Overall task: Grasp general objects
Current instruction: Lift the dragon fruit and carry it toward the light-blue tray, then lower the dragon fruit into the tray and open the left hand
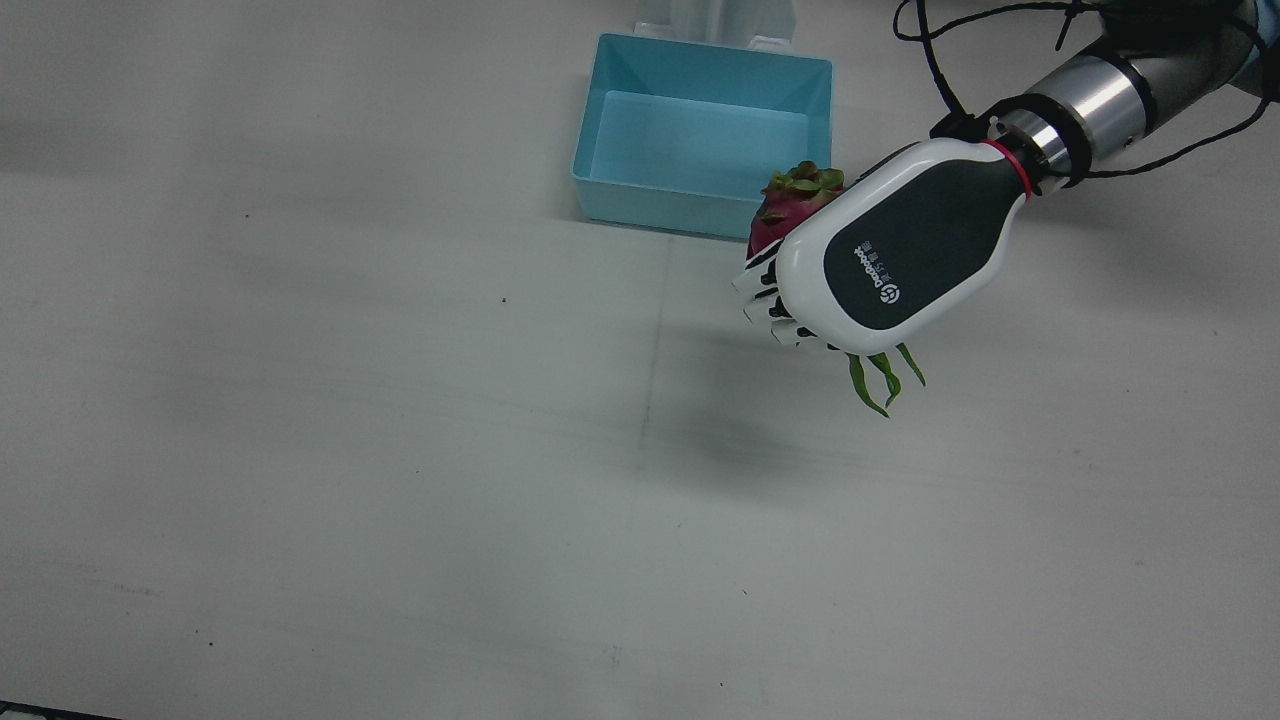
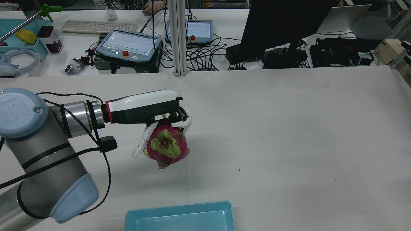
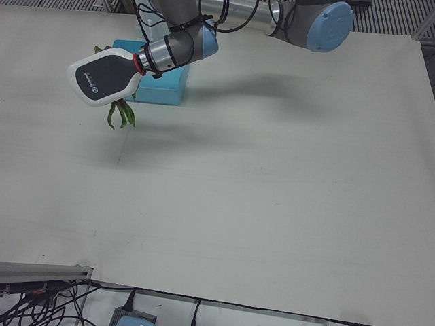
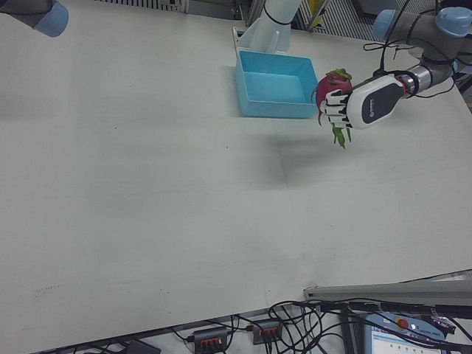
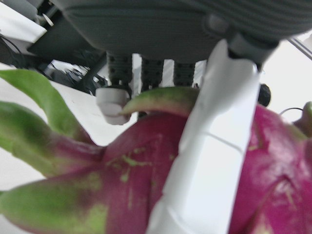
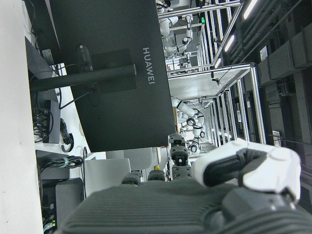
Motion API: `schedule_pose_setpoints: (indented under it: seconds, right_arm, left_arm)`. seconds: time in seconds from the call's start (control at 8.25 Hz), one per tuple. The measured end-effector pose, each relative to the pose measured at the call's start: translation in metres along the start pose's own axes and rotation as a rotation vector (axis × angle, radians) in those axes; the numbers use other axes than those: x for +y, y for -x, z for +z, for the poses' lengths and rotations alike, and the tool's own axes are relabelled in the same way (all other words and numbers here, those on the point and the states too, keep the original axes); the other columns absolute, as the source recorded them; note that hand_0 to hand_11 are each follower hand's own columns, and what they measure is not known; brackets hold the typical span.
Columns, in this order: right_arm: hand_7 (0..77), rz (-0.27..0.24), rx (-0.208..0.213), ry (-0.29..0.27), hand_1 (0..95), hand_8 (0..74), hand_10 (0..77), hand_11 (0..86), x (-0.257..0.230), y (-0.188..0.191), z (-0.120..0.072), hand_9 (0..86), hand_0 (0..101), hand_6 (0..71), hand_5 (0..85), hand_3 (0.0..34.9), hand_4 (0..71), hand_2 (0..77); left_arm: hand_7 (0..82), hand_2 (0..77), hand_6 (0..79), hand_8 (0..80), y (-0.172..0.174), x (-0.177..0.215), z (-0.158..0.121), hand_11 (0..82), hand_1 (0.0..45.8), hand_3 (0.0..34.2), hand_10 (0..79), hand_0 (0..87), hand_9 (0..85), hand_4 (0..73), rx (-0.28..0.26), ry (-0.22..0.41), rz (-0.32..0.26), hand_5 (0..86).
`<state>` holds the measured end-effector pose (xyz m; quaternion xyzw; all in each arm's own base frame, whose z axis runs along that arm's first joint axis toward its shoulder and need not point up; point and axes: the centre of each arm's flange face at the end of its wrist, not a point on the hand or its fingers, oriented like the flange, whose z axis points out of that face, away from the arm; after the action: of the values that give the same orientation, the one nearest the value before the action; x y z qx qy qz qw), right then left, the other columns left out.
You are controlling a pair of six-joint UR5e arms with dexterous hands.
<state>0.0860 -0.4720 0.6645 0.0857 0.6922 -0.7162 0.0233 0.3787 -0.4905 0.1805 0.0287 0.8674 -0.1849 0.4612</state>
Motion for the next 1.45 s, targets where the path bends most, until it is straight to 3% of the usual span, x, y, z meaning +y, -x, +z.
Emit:
schedule_pose_setpoints:
  seconds: [0.24,0.48,0.73,0.97,1.09,1.21,1.33,1.45]
  right_arm:
    - [0.0,0.0,0.0,0.0,40.4,0.0,0.0,0.0,0.0,0.0,0.0,0.5,0,0.0,0.0,0.0,0.0,77.4]
    - [0.0,0.0,0.0,0.0,40.4,0.0,0.0,0.0,0.0,0.0,0.0,0.5,0,0.0,0.0,0.0,0.0,77.4]
    - [0.0,0.0,0.0,-0.001,40.4,0.0,0.0,0.5,0.0,0.0,0.0,0.5,0,0.0,0.0,0.0,0.0,77.4]
    - [0.0,0.0,0.0,0.0,40.4,0.0,0.0,0.5,0.0,0.0,0.0,0.5,0,0.0,0.0,0.0,0.0,77.4]
    - [0.0,0.0,0.0,0.0,40.4,0.0,0.0,0.0,0.0,0.0,0.0,0.5,0,0.0,0.0,0.0,0.0,77.4]
    - [0.0,0.0,0.0,0.0,40.4,0.0,0.0,0.0,0.0,0.0,0.0,0.5,0,0.0,0.0,0.0,0.0,77.4]
    - [0.0,0.0,0.0,0.0,40.4,0.0,0.0,0.5,0.0,0.0,0.0,0.5,0,0.0,0.0,0.0,0.0,77.4]
    - [0.0,0.0,0.0,0.0,40.4,0.0,0.0,0.5,0.0,0.0,0.0,0.5,0,0.0,0.0,0.0,0.0,77.4]
  left_arm:
    - [41.5,0.0,67.6,70.4,0.031,0.055,0.031,70.4,0.0,0.0,70.4,80.0,41.5,56.7,0.036,0.217,-0.113,69.8]
    - [41.5,0.0,67.6,70.4,0.054,0.087,0.036,70.4,0.0,0.0,70.4,80.0,41.5,60.0,0.036,0.366,-0.156,69.8]
    - [41.5,0.0,67.6,70.4,0.107,0.077,-0.004,70.4,0.0,0.0,69.8,80.0,41.5,63.3,0.03,0.458,-0.192,69.8]
    - [41.5,0.0,67.6,70.4,0.154,0.068,-0.051,70.4,0.0,0.0,67.1,80.1,41.5,64.9,0.029,0.492,-0.217,69.8]
    - [41.5,0.0,67.6,70.4,0.16,0.07,-0.059,59.5,0.0,0.0,58.4,80.0,41.5,44.2,0.032,0.503,-0.224,69.8]
    - [41.5,0.0,67.6,70.4,0.161,0.079,-0.061,59.5,0.0,0.0,58.4,80.0,41.5,44.2,0.037,0.521,-0.233,69.8]
    - [41.5,0.0,68.2,70.4,0.159,0.099,-0.058,48.0,0.0,0.0,49.1,80.0,41.5,30.5,0.042,0.549,-0.251,69.8]
    - [42.5,0.0,56.7,57.8,0.155,0.117,-0.053,23.5,0.0,0.0,24.0,62.6,44.2,3.8,0.045,0.571,-0.268,70.9]
